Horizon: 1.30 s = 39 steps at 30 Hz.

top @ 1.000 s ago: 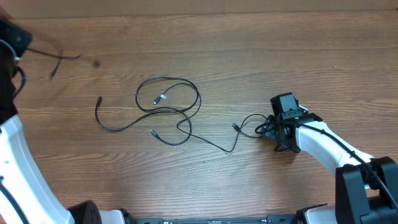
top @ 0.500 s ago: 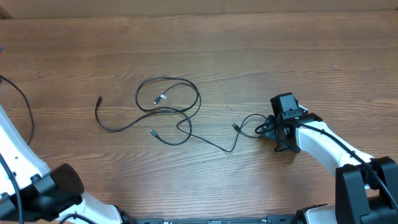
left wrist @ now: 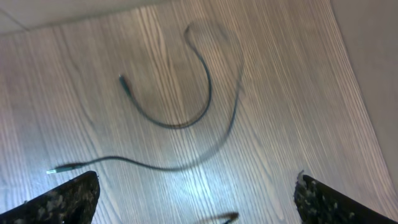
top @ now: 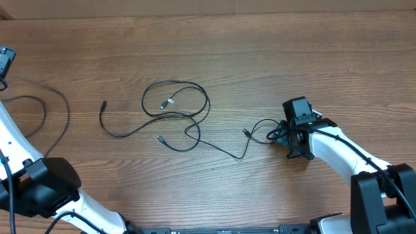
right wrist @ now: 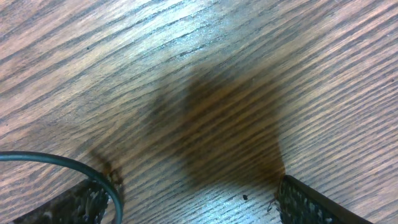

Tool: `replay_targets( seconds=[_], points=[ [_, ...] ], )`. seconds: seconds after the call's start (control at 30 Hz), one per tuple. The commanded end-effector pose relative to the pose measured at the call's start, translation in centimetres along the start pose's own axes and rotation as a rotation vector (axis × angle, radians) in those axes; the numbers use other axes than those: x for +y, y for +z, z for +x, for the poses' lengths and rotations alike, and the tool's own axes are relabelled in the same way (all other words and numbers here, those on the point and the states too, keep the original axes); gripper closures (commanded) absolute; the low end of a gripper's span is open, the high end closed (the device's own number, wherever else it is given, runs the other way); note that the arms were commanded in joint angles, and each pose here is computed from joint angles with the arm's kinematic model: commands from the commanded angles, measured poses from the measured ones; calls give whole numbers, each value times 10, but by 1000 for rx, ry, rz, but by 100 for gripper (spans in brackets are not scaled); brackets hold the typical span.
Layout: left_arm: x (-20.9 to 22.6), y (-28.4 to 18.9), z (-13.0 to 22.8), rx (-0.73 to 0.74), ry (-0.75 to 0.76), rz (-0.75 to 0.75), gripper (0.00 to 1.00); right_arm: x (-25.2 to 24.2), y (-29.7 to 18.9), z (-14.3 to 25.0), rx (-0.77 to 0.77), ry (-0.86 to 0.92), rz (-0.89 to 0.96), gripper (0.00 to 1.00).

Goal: Untangle cables

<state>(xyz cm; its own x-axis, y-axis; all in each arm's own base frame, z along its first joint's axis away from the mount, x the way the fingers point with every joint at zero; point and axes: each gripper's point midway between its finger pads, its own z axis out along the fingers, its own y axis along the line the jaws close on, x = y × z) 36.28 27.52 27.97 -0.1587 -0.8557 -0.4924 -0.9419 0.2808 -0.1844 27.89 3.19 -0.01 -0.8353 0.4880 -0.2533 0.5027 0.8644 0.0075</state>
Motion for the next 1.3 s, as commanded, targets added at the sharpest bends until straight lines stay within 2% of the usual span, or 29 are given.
replay_targets(
  seconds=[0.0, 0.27, 0.4, 0.57, 0.67, 0.87, 1.13, 1.27],
  points=[
    [-11, -3, 11, 65, 4, 74, 0, -5, 6, 6, 23, 1, 11, 16],
    [-44, -14, 56, 202, 115, 180, 0, -4, 6, 6, 23, 1, 9, 16],
    [-65, -23, 80, 217, 241, 215, 0, -2, 5, 7, 32, 2, -2, 15],
    [-99, -38, 119, 220, 497, 290, 0, -1, 5, 6, 30, 3, -10, 15],
    [-107, -45, 155, 266, 651, 297, 1, 0, 5, 6, 28, 3, -15, 15],
    [-110, -41, 223, 376, 789, 269, 0, 0, 5, 6, 28, 3, -15, 15],
    [-101, -38, 320, 494, 1115, 257, 0, 0, 5, 7, 31, 3, -12, 14],
    [-92, -42, 362, 573, 1232, 280, 1, 0, 5, 7, 31, 3, -13, 12]
  ],
)
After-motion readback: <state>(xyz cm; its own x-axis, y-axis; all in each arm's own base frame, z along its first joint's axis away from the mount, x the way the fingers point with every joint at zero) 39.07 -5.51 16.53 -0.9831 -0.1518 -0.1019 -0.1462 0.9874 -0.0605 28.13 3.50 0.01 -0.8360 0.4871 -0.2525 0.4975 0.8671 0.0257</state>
